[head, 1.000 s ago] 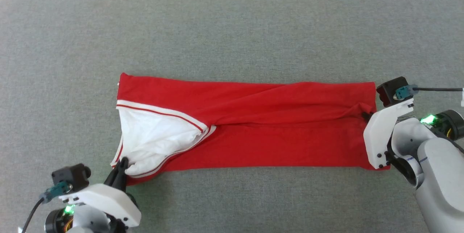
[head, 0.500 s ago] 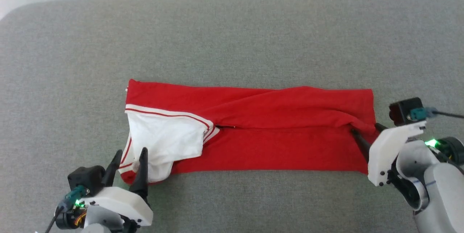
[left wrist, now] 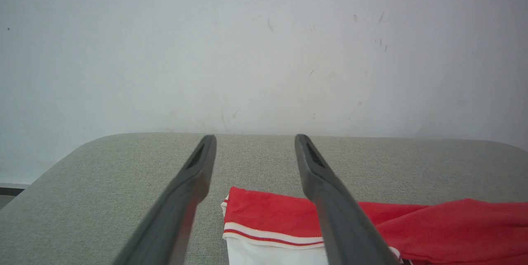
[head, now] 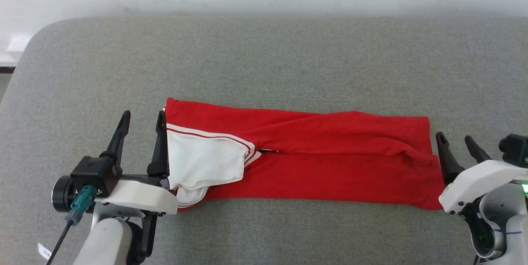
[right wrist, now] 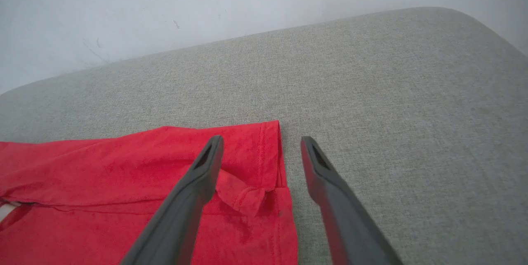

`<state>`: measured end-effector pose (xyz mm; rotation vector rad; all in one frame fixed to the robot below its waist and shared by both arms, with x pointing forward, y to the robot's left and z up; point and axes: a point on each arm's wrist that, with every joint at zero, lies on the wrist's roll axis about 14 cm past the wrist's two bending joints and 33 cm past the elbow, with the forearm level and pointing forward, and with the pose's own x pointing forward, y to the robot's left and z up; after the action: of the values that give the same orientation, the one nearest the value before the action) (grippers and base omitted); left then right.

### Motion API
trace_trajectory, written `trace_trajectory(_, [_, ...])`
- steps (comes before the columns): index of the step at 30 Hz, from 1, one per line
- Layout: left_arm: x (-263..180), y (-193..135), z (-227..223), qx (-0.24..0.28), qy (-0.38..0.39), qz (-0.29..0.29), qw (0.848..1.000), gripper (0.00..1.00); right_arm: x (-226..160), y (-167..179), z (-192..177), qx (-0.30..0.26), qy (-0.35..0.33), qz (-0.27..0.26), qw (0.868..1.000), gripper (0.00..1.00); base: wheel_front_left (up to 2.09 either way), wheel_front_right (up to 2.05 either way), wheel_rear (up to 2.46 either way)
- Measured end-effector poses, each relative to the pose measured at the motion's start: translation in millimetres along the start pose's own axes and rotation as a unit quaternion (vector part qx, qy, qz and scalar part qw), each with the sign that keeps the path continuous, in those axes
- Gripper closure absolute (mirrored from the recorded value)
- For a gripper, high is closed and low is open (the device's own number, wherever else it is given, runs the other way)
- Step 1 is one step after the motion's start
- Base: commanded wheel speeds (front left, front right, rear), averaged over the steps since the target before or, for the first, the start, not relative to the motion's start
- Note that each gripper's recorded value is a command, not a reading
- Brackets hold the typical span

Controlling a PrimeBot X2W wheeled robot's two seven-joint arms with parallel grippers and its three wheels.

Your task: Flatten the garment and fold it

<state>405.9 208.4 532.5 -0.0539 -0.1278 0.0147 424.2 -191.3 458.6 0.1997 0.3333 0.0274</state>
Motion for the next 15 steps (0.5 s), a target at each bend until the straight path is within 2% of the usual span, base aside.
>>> trace_trajectory(4, [1, 0, 7, 0.006, -0.014, 0.001, 1.0, 0.0, 4, -13, -12, 0.039, 0.016, -0.018, 0.999, 0.0, 0.0, 0.0, 0.0])
trace_trajectory(7, [4, 0, 10, 0.008, -0.02, 0.003, 1.0, 0.0, 11, -16, -31, 0.052, 0.061, -0.025, 0.996, 0.0, 0.0, 0.0, 0.0])
trace_trajectory(15, [7, 2, 1, 0.003, -0.01, 0.008, 1.0, 0.0, 25, -8, -70, 0.038, 0.186, -0.024, 0.982, 0.0, 0.0, 0.0, 0.0])
